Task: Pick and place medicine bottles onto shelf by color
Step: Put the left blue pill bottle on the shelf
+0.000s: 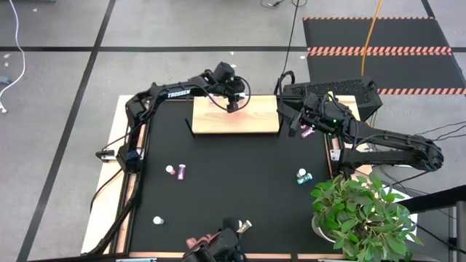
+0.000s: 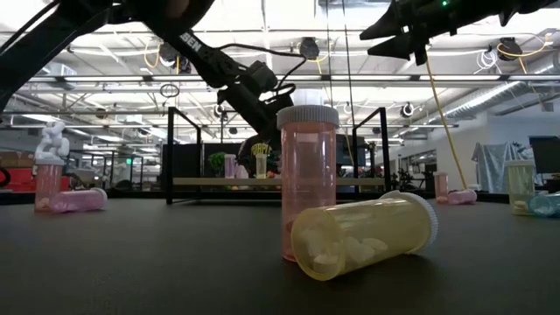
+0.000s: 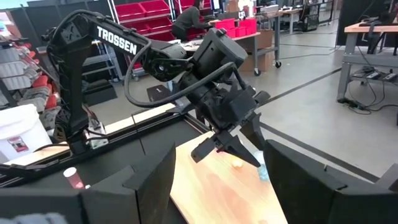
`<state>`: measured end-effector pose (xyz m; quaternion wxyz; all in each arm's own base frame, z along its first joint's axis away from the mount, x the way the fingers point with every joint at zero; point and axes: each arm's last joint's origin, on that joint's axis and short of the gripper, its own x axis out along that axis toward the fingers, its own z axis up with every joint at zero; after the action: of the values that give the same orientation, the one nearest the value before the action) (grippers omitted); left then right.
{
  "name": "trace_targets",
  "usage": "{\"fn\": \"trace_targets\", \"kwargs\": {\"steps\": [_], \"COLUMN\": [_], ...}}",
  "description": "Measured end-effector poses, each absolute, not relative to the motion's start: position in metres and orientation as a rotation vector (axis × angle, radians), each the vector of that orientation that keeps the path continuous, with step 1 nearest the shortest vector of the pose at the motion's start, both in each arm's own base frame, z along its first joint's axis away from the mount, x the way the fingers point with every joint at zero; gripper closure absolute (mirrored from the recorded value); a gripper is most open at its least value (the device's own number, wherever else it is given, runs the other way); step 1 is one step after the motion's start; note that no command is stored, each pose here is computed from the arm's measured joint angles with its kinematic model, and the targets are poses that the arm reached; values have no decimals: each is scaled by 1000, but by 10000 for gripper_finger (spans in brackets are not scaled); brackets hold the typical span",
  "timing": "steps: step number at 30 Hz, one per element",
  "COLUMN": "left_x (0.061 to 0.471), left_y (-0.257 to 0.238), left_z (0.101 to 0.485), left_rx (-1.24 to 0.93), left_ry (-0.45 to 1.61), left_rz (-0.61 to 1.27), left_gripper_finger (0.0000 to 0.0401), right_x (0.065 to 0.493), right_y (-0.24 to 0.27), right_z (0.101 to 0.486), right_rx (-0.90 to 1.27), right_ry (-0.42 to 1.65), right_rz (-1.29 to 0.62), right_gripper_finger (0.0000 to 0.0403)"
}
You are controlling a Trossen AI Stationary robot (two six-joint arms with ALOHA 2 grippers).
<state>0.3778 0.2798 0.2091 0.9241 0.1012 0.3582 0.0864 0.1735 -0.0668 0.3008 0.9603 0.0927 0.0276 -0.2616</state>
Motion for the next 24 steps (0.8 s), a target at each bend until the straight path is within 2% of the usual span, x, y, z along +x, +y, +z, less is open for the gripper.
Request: {"fn": "trace_targets", "kwargs": {"steps": [24], "left_x": [378], "left_y": [280], "left_z": [205], "left_rx": [72], "left_ry": [739], "left_rz": [229], "left_gripper_finger": [271], "right_x": [174], "right_y": [-67], "right_z": [301], "right_rx": [198], "right_ry": [55], "right_rz": [-526], "right_gripper_finger": [165]}}
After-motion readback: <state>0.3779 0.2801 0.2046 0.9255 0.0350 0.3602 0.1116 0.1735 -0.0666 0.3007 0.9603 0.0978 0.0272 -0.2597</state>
